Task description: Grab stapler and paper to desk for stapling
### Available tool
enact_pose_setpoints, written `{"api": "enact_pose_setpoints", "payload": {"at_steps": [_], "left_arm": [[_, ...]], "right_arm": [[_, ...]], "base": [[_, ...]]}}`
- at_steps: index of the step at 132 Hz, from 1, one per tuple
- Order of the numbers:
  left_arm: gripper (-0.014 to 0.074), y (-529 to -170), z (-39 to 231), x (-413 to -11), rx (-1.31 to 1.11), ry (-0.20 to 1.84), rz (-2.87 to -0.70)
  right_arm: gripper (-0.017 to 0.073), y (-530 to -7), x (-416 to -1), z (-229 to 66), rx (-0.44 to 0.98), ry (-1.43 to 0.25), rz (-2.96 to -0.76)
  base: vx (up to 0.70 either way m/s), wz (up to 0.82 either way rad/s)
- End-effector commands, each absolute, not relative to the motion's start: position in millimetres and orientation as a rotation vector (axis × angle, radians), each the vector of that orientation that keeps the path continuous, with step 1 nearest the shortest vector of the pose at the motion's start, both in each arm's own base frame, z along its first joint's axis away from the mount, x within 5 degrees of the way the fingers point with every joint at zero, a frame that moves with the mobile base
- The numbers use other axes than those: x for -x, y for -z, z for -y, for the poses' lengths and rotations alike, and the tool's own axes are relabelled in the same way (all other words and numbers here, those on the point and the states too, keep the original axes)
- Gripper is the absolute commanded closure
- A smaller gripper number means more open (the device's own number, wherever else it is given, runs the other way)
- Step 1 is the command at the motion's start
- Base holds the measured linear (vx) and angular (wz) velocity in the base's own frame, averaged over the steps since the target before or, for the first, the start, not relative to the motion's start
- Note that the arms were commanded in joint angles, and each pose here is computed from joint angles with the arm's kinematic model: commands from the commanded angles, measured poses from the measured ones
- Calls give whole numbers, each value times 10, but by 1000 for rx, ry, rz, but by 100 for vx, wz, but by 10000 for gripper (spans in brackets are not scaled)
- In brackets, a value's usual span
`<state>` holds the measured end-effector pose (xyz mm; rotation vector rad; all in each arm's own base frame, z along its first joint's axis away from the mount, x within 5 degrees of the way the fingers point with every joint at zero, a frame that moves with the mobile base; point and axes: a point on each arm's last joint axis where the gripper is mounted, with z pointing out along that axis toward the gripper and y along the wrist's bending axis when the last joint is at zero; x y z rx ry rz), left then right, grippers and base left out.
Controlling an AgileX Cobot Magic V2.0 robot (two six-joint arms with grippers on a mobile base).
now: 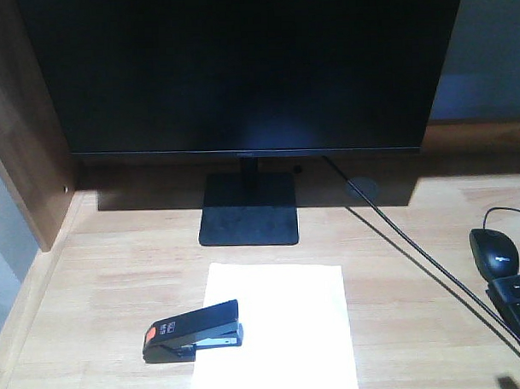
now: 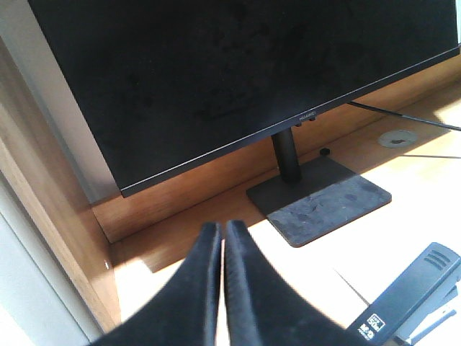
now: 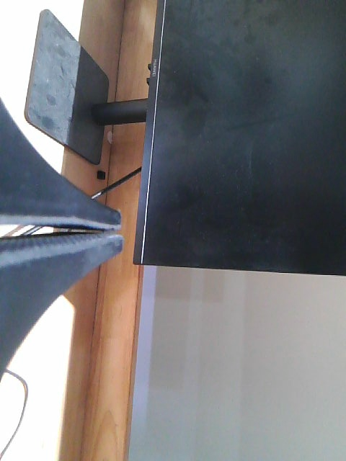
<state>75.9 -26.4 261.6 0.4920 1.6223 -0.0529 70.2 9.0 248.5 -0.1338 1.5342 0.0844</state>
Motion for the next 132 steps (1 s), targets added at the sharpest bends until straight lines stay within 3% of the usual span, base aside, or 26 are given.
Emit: {"api": "enact_pose_setpoints", "payload": {"at_steps": [1, 30, 51, 72, 104, 132], "left_arm": [[600, -2746, 258, -774, -450, 57, -1553], [600, -2749, 257, -775, -432, 73, -1554], [600, -2769, 253, -777, -197, 295, -1587], [600, -2770, 246, -779, -148, 330, -1593], [600, -2738, 134, -670, -66, 241, -1543], [600, -2459, 56, -497, 7, 165, -1528]], "right_arm": [[565, -2569, -702, -99, 157, -76, -1513], [565, -2569, -702, -99, 157, -76, -1513], [565, -2569, -702, -99, 157, -76, -1513], [565, -2569, -702, -99, 157, -76, -1513], [565, -2569, -702, -99, 157, -76, -1513], [565, -2569, -702, -99, 157, -76, -1513]], "base": [[0, 0], [0, 0], [0, 0], [0, 0], [0, 0], [0, 0]]}}
